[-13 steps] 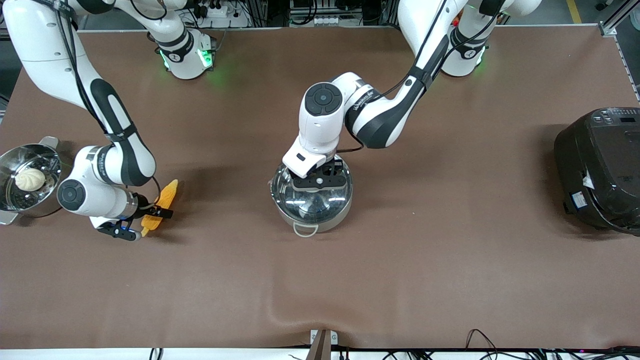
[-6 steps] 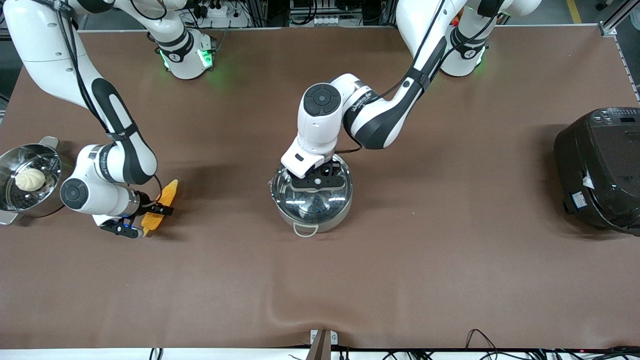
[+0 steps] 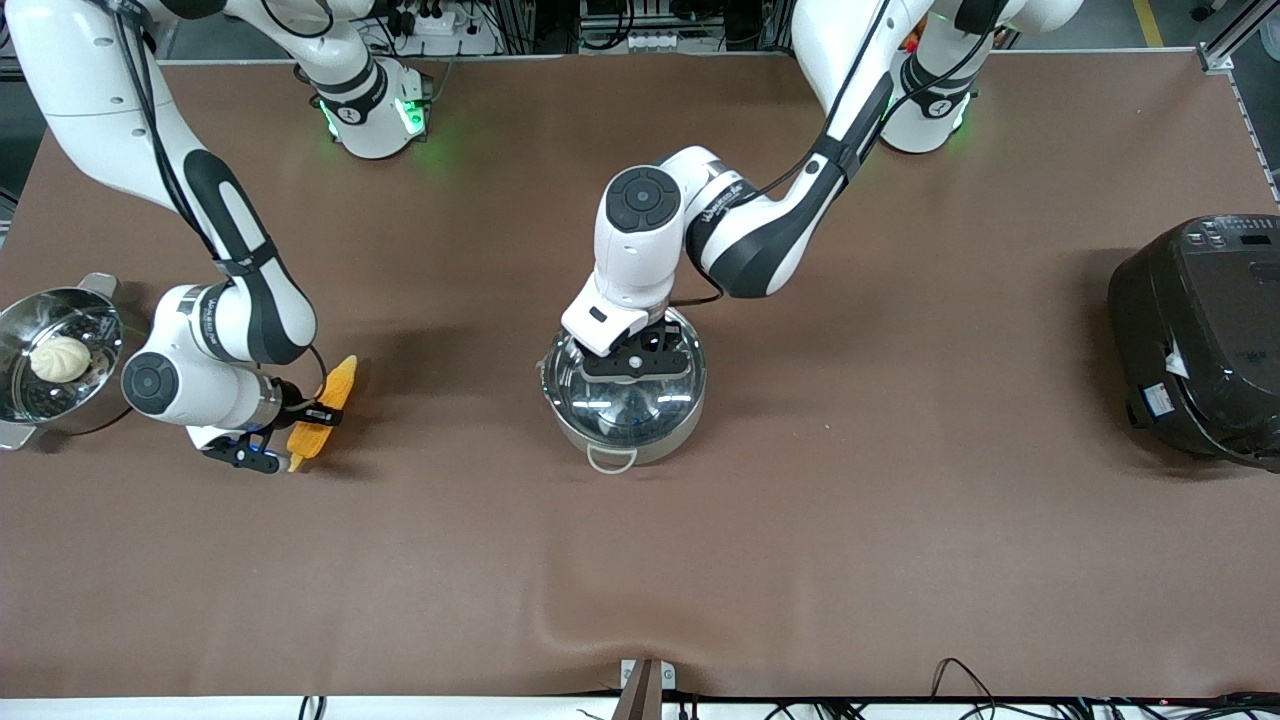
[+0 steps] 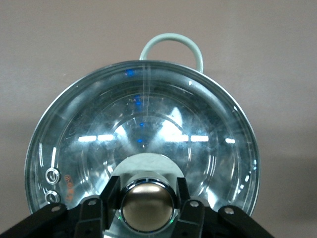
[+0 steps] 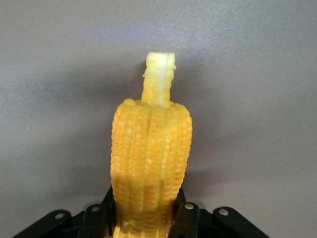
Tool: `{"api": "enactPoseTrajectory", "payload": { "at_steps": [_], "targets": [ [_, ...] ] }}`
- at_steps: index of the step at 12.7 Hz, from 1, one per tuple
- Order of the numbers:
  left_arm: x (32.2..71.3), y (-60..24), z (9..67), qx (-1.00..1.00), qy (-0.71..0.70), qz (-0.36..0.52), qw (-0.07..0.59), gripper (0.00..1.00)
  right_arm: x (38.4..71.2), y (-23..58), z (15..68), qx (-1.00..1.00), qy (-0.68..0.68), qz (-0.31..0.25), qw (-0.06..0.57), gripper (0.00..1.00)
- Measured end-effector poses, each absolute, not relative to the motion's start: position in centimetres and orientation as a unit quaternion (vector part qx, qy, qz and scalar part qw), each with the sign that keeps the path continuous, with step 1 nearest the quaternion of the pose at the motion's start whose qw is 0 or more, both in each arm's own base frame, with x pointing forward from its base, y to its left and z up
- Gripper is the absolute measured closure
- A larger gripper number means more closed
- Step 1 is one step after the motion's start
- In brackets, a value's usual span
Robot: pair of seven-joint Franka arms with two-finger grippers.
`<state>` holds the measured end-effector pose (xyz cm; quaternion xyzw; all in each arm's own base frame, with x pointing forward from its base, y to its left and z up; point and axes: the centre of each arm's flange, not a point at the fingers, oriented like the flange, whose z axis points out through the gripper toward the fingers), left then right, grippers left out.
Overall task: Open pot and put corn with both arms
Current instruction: 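Grip the glass lid knob with the left gripper and hold the corn, then lift the lid with the left gripper while the right gripper raises the corn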
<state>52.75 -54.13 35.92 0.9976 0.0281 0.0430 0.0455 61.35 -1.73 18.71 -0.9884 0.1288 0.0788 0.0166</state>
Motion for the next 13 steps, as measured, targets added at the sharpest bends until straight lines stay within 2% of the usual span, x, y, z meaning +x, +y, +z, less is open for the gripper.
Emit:
{"api": "enactPoseTrajectory", "payload": {
  "at_steps": [1, 3, 7, 10, 13],
  "targets": [
    [52.7, -53.7, 37.1, 0.998, 0.029, 0.039, 0.036, 0.50, 61.4, -1.1, 19.3, -0.989, 0.124, 0.079, 0.017, 0.60],
    [52.8, -51.7, 41.3, 0.998, 0.049, 0.034, 0.019, 0.50, 61.5, 1.2, 22.0, -0.991, 0.104, 0.082, 0.016, 0.60],
    [56.5, -41.9, 49.5, 0.994, 0.109, 0.028, -0.004, 0.50, 62.4, 9.0, 31.1, -0.994, 0.039, 0.104, 0.007, 0.60],
    [59.9, -33.2, 49.7, 0.994, 0.107, -0.002, -0.031, 0.50, 63.1, 16.7, 37.5, -0.996, -0.020, 0.088, 0.006, 0.60],
    [62.8, -23.8, 47.5, 0.996, 0.070, -0.035, -0.043, 0.50, 61.7, 25.2, 39.5, -0.995, -0.079, 0.068, 0.009, 0.60]
  ]
}}
